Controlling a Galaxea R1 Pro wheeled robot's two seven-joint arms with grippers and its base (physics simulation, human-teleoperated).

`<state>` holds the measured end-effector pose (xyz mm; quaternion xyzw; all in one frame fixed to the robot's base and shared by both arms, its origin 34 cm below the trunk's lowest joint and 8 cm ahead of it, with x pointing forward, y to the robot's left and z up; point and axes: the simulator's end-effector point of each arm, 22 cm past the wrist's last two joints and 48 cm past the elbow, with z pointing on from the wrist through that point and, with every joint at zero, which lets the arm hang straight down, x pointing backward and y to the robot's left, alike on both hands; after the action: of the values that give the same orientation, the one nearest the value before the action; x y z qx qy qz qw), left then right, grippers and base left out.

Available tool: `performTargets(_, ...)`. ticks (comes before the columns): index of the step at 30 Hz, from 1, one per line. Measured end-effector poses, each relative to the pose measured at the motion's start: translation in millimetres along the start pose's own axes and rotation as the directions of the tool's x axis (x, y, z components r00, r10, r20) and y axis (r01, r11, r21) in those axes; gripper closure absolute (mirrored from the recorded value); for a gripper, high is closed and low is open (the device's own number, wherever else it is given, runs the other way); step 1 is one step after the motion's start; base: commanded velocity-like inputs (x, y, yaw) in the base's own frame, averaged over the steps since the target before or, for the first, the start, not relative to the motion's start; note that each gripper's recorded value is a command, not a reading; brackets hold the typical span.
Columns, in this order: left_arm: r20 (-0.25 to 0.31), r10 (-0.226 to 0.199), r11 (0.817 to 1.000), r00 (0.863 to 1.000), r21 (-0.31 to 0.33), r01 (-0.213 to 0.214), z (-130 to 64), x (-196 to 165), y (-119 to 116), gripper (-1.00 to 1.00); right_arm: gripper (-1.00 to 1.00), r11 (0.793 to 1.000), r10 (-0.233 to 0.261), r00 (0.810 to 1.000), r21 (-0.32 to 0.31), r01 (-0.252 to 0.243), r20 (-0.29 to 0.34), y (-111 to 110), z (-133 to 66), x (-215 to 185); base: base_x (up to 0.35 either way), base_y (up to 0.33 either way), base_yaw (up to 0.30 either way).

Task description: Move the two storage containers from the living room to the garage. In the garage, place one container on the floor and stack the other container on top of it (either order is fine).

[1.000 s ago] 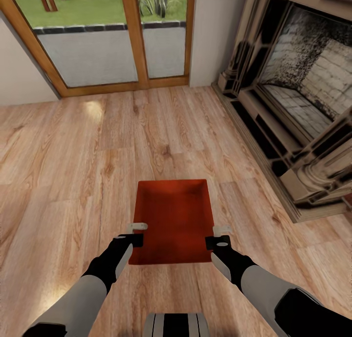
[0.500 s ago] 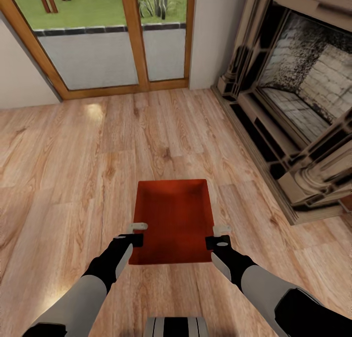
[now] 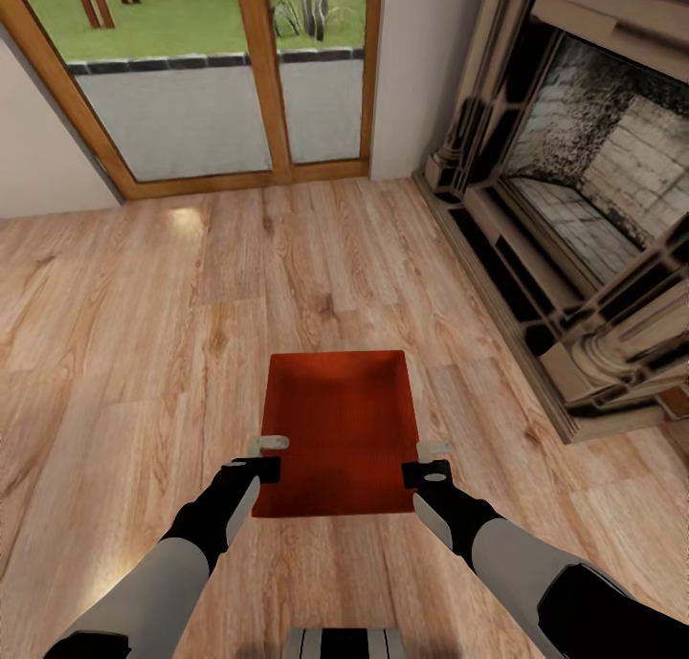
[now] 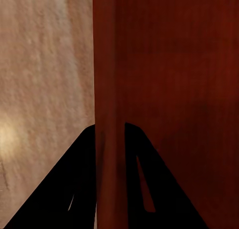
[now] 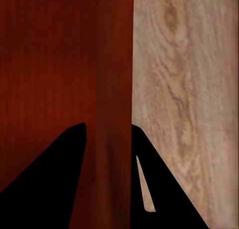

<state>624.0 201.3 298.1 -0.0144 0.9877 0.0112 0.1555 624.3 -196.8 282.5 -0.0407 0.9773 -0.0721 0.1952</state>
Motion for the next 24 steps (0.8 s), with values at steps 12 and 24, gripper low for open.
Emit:
performTargets(12,-0.001,0.0,1.0,1.0,0.0,0.0,-21.9,-10.8,0.1,1.0,1.0,1.0,0.0,1.0,-0.002,0.0,-0.001,-4.1,-20.5,-12.2,0.0,0.0,0.0)
performTargets(24,-0.002,0.0,1.0,1.0,0.0,0.0,-43.5,-21.3,0.4,1.0,1.0,1.0,-0.001,1.0,-0.003,0.001,-0.002,-7.9,-40.9,-24.4,0.0,0.0,0.0)
